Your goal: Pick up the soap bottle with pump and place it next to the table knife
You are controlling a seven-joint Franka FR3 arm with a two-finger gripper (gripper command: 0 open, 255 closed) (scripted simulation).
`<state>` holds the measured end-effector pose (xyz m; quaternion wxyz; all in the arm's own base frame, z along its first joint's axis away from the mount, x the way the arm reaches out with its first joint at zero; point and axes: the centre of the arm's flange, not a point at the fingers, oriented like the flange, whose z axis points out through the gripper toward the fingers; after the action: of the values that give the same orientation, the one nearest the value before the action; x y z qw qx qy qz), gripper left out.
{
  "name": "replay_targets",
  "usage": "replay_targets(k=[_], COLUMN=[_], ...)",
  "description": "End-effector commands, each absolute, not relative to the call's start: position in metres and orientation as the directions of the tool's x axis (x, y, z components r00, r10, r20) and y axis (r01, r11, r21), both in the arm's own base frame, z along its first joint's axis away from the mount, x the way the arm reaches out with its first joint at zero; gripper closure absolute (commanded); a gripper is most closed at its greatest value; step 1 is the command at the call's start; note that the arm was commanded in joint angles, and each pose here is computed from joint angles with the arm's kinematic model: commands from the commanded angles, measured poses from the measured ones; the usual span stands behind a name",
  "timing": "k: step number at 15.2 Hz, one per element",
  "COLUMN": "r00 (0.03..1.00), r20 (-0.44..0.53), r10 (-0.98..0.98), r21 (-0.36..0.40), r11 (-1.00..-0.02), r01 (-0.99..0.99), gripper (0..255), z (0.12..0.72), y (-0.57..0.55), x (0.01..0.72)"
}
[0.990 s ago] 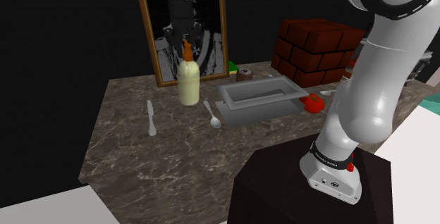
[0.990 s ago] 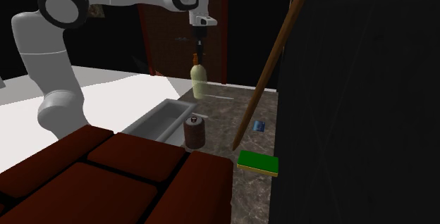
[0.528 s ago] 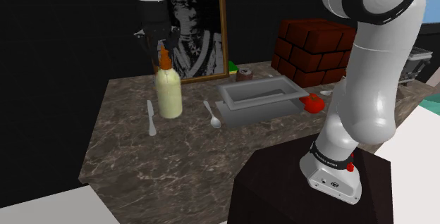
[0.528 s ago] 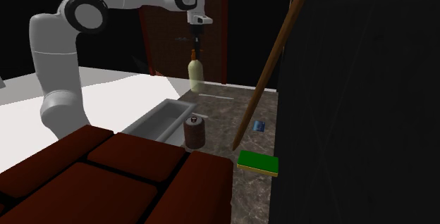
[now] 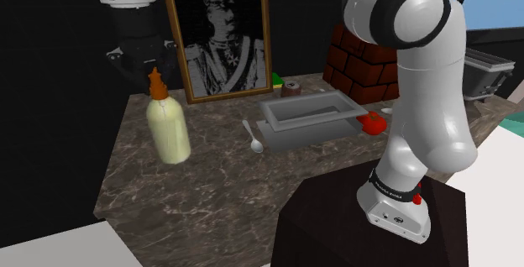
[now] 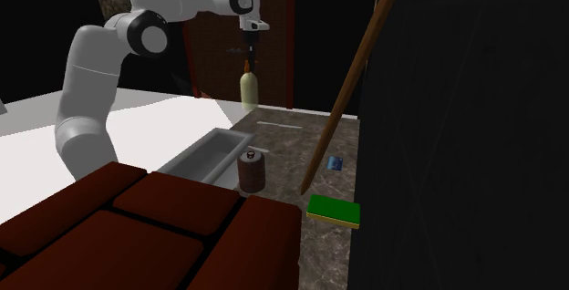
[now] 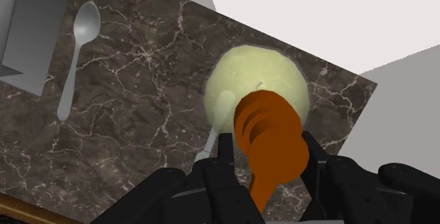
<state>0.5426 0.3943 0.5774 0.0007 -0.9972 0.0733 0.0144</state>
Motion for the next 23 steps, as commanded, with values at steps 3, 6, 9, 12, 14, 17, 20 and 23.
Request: replay_targets(k=[3,6,9,12,14,17,20,23], r00=[0.989,0.989,0.989,0.989,0.989,0.989,0.989,0.989], r20=[-0.028,-0.028,-0.028,-0.028,-0.028,-0.028,-0.028,-0.028], r10=[-0.148,-0.148,-0.148,-0.148,-0.148,-0.148,-0.148,-0.148], r21=[0.000,0.000,0.000,0.000,0.000,0.000,0.000,0.000], r11=[-0.989,-0.989,-0.989,-0.989,-0.989,-0.989,-0.989,-0.989], r01=[-0.148,-0.148,-0.148,-0.148,-0.148,-0.148,-0.148,-0.148], gripper=[255,255,255,255,255,255,255,0], z=[0.576,0.560,0.544,0.528,0.517,0.517,0.517,0.517], y=[0.434,0.434,0.434,0.434,0.434,0.434,0.434,0.434], x=[0.543,0.543,0.543,0.543,0.543,0.543,0.543,0.543])
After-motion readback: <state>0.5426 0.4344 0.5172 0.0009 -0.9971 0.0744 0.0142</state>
